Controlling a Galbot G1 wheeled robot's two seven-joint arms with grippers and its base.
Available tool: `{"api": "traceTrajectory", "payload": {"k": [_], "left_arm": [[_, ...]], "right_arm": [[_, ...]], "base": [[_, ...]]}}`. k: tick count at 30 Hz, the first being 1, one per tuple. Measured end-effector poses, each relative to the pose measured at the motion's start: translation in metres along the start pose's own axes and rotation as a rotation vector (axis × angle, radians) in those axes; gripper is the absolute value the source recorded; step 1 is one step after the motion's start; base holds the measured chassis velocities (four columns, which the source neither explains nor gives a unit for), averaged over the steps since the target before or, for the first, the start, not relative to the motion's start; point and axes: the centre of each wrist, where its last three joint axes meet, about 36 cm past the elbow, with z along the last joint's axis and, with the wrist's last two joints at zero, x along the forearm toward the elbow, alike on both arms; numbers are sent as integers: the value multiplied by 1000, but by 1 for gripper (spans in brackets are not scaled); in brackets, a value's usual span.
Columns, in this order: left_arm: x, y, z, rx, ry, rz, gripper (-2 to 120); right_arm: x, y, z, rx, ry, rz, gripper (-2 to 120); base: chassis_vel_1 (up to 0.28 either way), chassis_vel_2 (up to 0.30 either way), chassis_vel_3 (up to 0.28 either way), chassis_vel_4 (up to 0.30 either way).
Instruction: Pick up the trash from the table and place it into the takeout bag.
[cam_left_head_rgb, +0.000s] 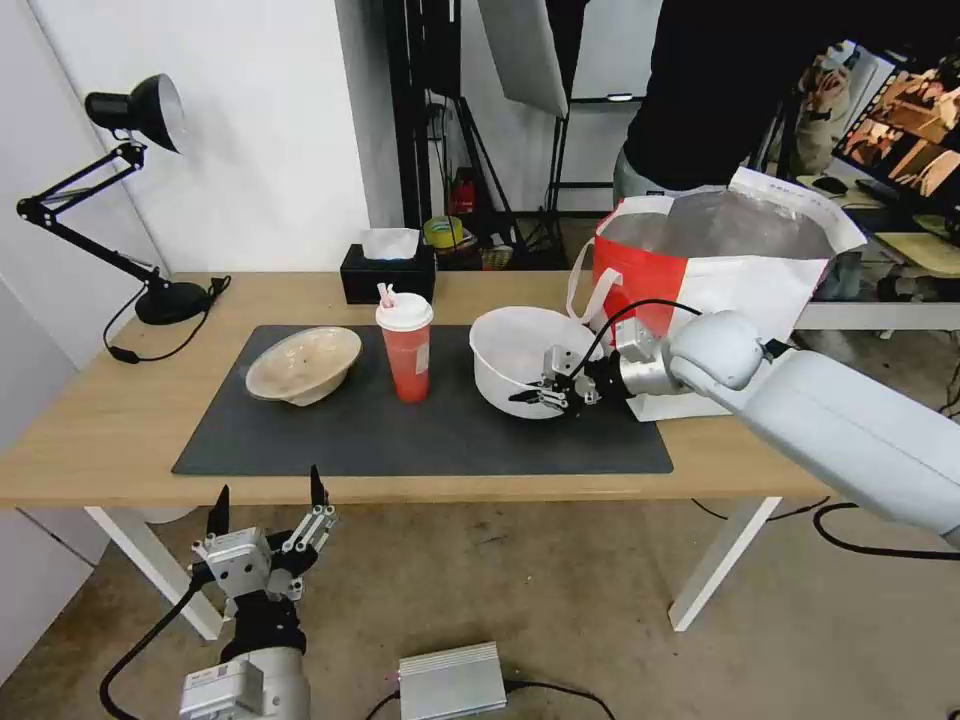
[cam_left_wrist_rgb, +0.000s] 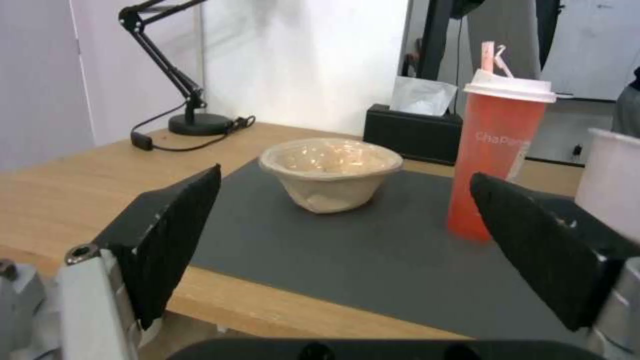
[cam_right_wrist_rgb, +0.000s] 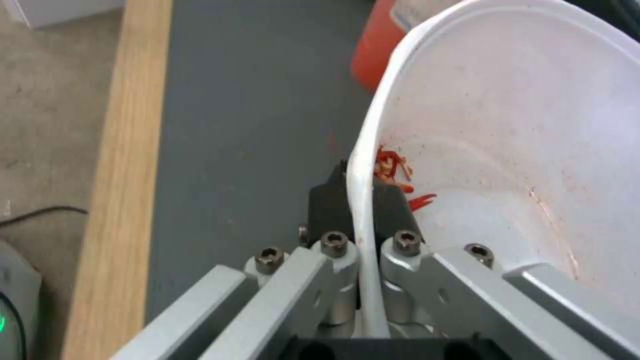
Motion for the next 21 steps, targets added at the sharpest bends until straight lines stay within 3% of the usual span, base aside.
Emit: {"api": "traceTrajectory", "payload": {"k": [21], "left_arm": [[6,-1,-5,-8,2,-8,100]], "right_arm": [[48,36,-18,52,-88,-80,0]], "base": [[0,0,0,0]]}}
